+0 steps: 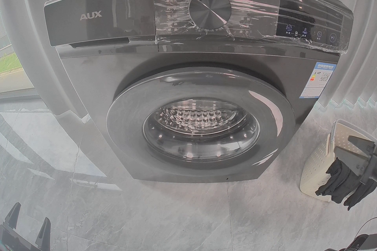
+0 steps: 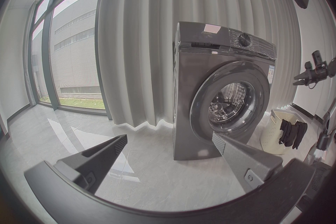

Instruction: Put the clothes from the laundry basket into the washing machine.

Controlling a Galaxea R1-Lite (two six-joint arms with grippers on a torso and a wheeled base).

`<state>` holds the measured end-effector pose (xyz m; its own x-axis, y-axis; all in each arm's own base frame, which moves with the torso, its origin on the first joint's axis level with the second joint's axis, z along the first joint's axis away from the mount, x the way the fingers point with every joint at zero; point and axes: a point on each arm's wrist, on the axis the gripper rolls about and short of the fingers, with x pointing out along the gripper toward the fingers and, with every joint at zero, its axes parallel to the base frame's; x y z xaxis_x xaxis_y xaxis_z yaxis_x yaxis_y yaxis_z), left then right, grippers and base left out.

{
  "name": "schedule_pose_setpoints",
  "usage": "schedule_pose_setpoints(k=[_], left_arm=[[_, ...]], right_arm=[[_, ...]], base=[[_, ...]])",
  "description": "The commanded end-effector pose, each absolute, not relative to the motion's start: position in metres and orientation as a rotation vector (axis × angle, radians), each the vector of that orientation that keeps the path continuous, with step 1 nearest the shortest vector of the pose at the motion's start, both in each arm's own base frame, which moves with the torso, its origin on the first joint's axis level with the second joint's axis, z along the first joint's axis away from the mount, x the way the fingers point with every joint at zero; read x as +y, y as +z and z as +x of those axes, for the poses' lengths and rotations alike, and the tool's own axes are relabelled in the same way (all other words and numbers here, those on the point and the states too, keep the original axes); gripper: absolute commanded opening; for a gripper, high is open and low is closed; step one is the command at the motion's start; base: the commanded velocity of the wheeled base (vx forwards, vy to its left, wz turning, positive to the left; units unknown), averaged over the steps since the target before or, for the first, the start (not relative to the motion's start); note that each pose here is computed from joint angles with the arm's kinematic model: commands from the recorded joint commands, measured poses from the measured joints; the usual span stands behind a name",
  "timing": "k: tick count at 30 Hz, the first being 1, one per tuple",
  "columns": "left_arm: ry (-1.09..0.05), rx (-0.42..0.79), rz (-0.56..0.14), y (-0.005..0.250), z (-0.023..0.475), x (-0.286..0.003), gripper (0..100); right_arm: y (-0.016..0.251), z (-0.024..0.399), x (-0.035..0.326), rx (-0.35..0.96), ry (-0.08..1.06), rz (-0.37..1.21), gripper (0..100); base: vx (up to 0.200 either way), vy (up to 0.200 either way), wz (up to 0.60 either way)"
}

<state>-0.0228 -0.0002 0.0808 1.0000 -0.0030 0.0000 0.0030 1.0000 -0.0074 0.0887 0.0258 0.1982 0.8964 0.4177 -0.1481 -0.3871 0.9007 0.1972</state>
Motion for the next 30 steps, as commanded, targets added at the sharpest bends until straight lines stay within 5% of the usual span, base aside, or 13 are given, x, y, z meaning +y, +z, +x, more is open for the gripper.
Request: schedule_pose_setpoints(k=[1, 17, 30], left_arm=[[-0.003, 0.0, -0.008, 0.075, -0.023, 0.0, 100], [-0.003, 0.0, -0.008, 0.075, -0.023, 0.0, 100], [-0.003, 0.0, -0.008, 0.075, -0.023, 0.0, 100]], right_arm=[[0.185, 0.176, 0.066, 0.352, 0.535, 0.153, 100], [0.183, 0.24, 0.088, 0.327, 0.526, 0.083, 100], [0.182, 0.242, 0.098, 0.317, 0.559, 0.09, 100]], base=[[0.0, 0.0, 0.0], [0.0, 0.0, 0.0], [0.0, 0.0, 0.0]])
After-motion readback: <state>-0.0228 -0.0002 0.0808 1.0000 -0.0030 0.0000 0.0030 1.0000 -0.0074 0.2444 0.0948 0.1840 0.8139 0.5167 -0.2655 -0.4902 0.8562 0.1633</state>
